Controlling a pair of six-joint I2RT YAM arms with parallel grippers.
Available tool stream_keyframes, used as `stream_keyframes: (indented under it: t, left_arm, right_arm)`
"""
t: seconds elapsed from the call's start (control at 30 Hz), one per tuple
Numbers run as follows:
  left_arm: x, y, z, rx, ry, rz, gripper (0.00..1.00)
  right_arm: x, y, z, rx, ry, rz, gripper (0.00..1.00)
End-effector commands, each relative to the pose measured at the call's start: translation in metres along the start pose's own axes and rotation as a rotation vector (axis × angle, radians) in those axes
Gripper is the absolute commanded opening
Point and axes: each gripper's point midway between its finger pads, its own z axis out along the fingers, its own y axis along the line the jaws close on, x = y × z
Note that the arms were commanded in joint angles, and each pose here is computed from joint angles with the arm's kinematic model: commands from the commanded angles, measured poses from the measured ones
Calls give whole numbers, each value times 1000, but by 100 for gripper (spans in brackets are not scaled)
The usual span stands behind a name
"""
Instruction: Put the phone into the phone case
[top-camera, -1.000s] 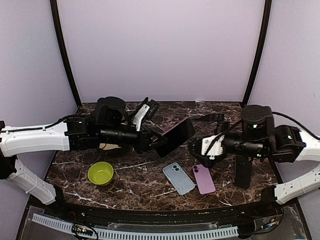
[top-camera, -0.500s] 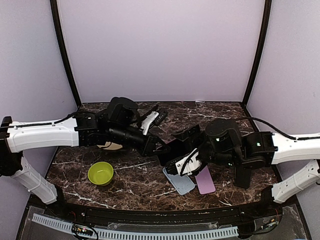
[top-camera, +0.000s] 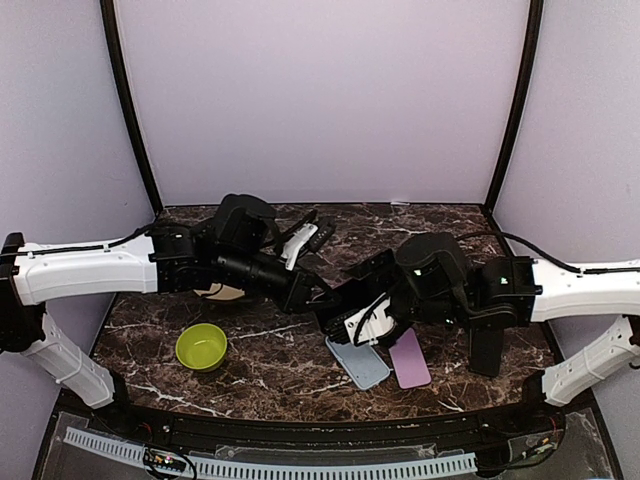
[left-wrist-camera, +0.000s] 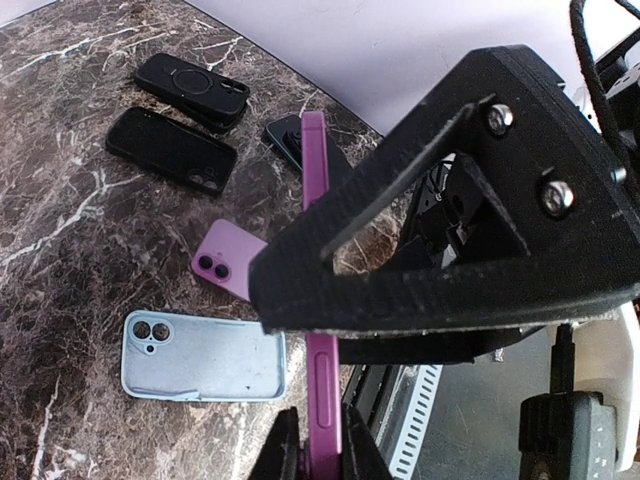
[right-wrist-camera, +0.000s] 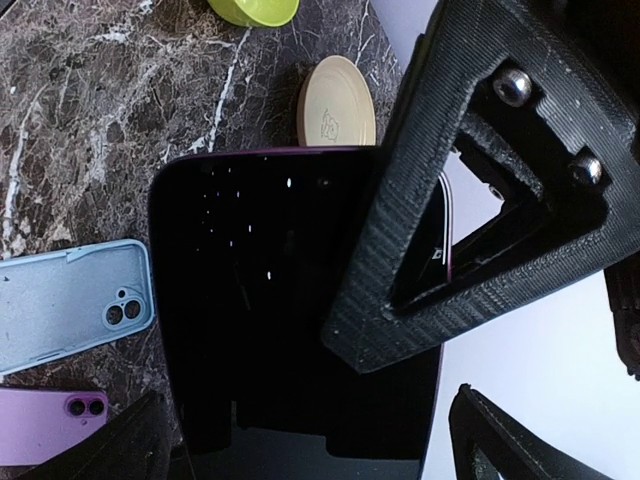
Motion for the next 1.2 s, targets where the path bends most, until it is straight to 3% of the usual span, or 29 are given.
stream_keyframes:
  t: [0.0, 0.23, 0.4, 0.6, 0.73, 0.93, 0.97, 1.0, 1.03, 1.07, 1.13, 1.17]
  left_arm:
    - [-32, -24, -18, 56, -97, 47, 0]
    - [-33, -27, -16, 75, -99, 40, 0]
    - [-34, -29, -17, 86, -109, 39, 0]
    - [-34, -31, -15, 106, -108, 32, 0]
    - [-33, -28, -14, 94, -104, 30, 0]
    - [-31, -21, -11, 72, -98, 21, 0]
    - [-31, -18, -12, 56, -98, 20, 3]
    - [-31, -15, -12, 41, -98, 21, 24]
    - [-31, -7, -13, -6, -101, 17, 36]
    - [-35, 1, -17, -67, -124, 24, 59]
    - [-40, 17, -30, -177, -158, 39, 82]
    - [-37, 24, -34, -215, -159, 42, 86]
  right_arm:
    - [-4, -10, -4, 30, -33, 24, 98]
    - [-3, -17, 5, 89, -12, 21, 89]
    - [-3, -10, 8, 85, -16, -11, 91]
    - [-1, -7, 12, 78, 4, -27, 86]
    - [-6, -17, 7, 114, -28, 4, 65]
    - [-12, -26, 1, 135, -53, 93, 45]
    - [-14, -31, -1, 140, -62, 156, 42]
    - [-15, -35, -2, 140, -70, 236, 40]
    - [-14, -36, -3, 135, -72, 316, 38]
    - [-12, -36, -3, 129, -70, 412, 36]
    - [-6, -27, 1, 108, -52, 593, 32]
    - [-4, -20, 3, 98, -47, 687, 31]
